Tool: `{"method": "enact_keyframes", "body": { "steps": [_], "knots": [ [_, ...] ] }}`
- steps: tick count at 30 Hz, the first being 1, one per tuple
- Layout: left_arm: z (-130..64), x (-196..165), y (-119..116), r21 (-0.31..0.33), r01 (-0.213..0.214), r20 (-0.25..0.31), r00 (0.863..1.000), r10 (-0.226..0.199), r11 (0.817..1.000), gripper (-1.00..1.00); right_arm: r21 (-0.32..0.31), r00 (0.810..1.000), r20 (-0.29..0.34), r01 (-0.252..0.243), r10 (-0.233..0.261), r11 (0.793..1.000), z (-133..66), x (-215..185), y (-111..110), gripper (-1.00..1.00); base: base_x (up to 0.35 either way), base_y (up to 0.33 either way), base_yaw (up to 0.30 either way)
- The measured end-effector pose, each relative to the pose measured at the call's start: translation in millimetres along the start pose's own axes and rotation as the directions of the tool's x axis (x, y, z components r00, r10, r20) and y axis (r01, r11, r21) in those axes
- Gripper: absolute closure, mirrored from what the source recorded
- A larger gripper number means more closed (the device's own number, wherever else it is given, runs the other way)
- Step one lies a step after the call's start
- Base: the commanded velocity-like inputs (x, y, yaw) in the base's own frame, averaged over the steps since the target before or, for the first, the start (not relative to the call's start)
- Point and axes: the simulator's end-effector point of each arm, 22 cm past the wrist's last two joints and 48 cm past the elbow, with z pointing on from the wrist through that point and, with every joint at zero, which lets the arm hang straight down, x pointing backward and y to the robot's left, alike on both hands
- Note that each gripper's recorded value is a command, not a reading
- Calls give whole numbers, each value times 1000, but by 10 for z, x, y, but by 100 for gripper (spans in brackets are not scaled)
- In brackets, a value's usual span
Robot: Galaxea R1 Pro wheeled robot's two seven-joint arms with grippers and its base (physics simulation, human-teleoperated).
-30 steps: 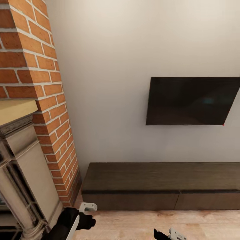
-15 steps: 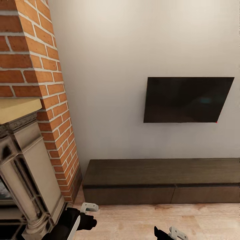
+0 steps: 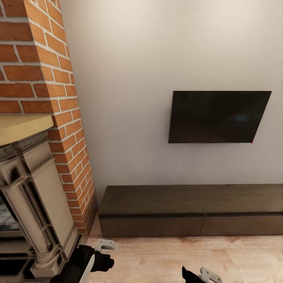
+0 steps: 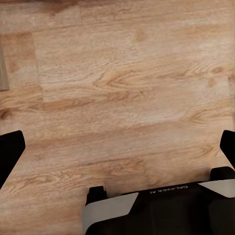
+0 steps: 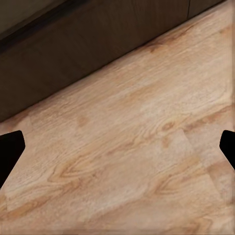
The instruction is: Place each of the two pumpkins and all three candles from the living room inside a cabinet in the living room (use any cabinet), then make sure every cabinet is closed, and position the cauldron so it is next to a table in the living room.
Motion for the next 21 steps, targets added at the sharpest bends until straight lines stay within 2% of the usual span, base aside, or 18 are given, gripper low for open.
{"method": "enact_keyframes", "body": {
  "steps": [5, 16, 21],
  "knots": [
    [1, 3, 0, 0, 0, -1, 1000, 0, 1000, -100, 0, 1000, 1, 1, -1, 1000, 0, -2, 0, -100, -148, 0, 0],
    [-30, -43, 18, -1, 3, 11, 1000, -3, 1000, -100, 1, 1000, 1, -2, 2, 1000, -2, -2, -5, -100, -4, 0, 0],
    [15, -35, 56, -2, 11, 10, 1000, -11, 1000, -100, 2, 1000, 0, -2, 2, 1000, 46, 30, -19, -100, 0, 0, 0]
  ]
}}
